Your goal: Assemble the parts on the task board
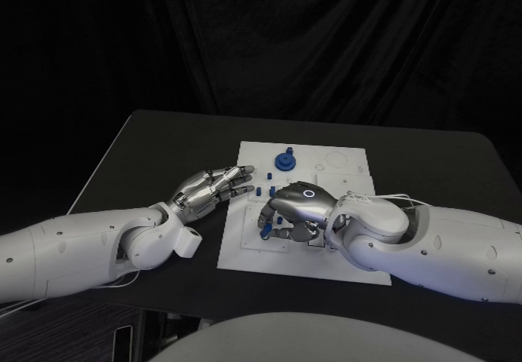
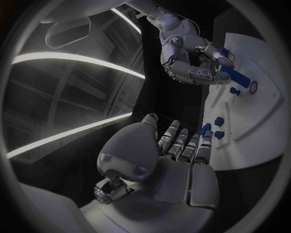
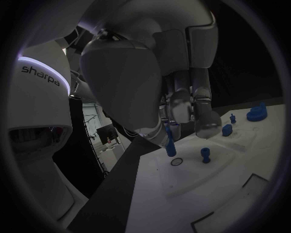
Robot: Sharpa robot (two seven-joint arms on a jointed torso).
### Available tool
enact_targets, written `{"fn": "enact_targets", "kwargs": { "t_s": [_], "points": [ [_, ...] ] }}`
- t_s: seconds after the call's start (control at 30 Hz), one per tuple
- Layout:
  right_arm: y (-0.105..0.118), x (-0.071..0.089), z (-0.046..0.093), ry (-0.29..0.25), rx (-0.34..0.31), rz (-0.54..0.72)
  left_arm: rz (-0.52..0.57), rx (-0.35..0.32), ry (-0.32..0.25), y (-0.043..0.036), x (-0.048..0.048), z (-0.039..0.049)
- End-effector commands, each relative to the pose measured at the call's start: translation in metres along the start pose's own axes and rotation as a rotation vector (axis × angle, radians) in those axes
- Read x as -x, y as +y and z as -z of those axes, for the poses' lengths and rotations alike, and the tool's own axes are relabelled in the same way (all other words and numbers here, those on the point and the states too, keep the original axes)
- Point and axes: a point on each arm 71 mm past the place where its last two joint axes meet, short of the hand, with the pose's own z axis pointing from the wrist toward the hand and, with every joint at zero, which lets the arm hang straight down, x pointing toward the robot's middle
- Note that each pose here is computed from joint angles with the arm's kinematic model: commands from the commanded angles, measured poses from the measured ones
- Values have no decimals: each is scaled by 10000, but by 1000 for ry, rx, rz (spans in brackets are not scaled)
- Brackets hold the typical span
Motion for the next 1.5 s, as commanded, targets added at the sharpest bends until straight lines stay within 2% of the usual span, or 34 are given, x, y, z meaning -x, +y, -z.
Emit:
{"fn": "enact_targets", "kwargs": {
  "t_s": [0.03,1.2,1.5],
  "points": [
    [-6,-30,-2,20,1,10,15,-96,11,-63,-18,-4],
    [-65,-177,-41,81,-38,1,20,-84,18,-46,-19,-20],
    [-66,-254,-73,165,-61,3,22,-81,21,-40,-20,-27]
  ]
}}
